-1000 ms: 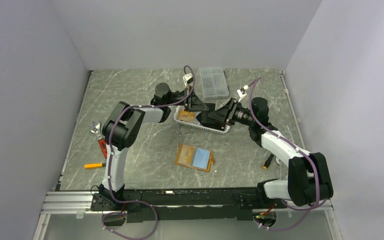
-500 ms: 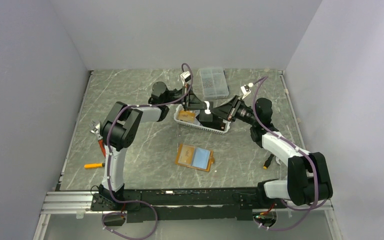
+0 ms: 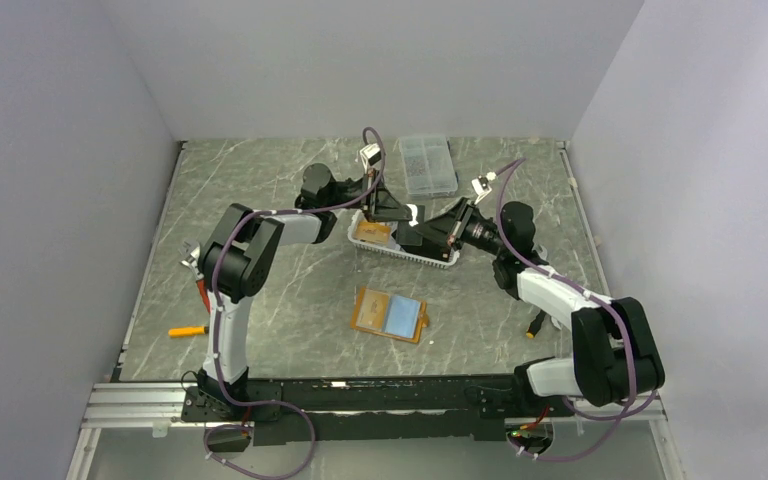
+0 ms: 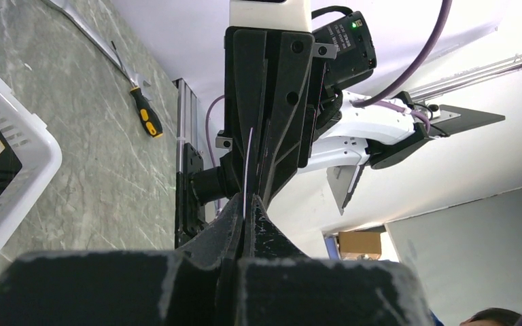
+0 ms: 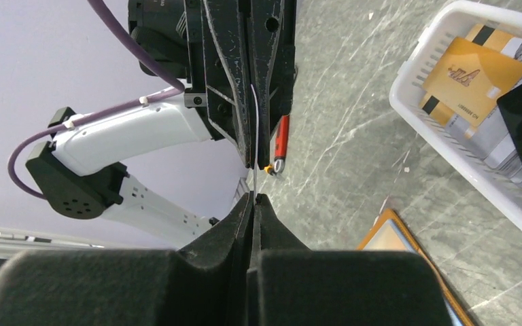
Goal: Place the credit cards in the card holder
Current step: Turn over the card slot in the card holder.
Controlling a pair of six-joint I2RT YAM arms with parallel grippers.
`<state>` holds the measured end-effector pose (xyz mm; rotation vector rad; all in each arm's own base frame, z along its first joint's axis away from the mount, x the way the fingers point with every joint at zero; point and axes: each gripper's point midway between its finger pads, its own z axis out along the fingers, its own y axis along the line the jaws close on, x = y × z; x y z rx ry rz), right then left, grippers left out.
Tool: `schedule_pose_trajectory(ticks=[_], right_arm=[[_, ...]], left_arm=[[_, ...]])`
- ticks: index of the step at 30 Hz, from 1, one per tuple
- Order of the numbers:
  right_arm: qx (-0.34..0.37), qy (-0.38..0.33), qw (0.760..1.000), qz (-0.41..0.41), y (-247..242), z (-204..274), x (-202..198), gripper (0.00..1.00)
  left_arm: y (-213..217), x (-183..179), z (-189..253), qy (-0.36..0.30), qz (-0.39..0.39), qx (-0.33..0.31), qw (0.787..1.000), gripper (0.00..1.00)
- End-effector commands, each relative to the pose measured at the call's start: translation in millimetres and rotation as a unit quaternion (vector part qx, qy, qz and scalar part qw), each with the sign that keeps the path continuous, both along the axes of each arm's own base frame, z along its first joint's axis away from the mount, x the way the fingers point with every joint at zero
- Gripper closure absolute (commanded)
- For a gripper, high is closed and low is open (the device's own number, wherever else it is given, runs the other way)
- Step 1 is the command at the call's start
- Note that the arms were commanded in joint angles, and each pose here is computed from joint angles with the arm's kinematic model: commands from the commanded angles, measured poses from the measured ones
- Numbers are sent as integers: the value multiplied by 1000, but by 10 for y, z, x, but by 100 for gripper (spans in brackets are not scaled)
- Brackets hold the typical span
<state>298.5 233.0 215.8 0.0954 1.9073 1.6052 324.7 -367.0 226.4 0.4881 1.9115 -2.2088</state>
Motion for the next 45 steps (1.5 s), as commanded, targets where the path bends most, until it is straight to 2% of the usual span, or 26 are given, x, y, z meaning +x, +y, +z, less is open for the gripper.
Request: schedule_pose_trajectory(ticks=[1, 5, 6, 8, 9, 12, 13, 17, 20, 24, 31, 38, 45], right_arm=[[25, -51, 998, 22, 127, 292, -27, 100], [25, -45, 999, 16, 121, 271, -16, 100], [19, -41, 999, 13, 112, 246, -11, 100], [-1, -29, 1000, 6, 85, 163, -25, 100], [-26, -8, 1000, 3, 58, 36, -50, 100], [-83, 28, 996, -9, -37, -244, -189, 100], [-101, 42, 994, -11, -63, -354, -260, 100], [-178, 104, 978, 2, -6, -814, -647, 100], [-231, 150, 961, 20, 42, -1116, -980, 100], [-251, 180, 951, 15, -98, -1262, -1233, 100], [-257, 234, 937, 29, -230, -1497, -1584, 100], [-263, 244, 933, 24, -274, -1599, -1629, 100], [-277, 239, 930, 29, -275, -1625, -1590, 100]], left_arm=[[12, -65, 225, -42, 8, -20, 999, 100], [27, -92, 230, -44, 5, -17, 999, 98], [32, -104, 232, -47, 2, -14, 999, 92], [77, -118, 253, -63, 5, -9, 998, 68], [114, -128, 247, -73, 9, -1, 997, 59], [255, -181, 166, -104, 25, 38, 994, 42], [318, -230, 34, -83, 27, 76, 993, 40], [594, -380, -432, -116, 37, 217, 969, 37], [834, -605, -852, -103, 21, 282, 954, 25], [1044, -917, -1256, -75, -12, 325, 943, 23], [1122, -1083, -1661, -56, -32, 358, 931, 25], [1121, -1185, -1921, -53, -46, 380, 922, 27], [1119, -1122, -1935, -68, -39, 387, 919, 29]])
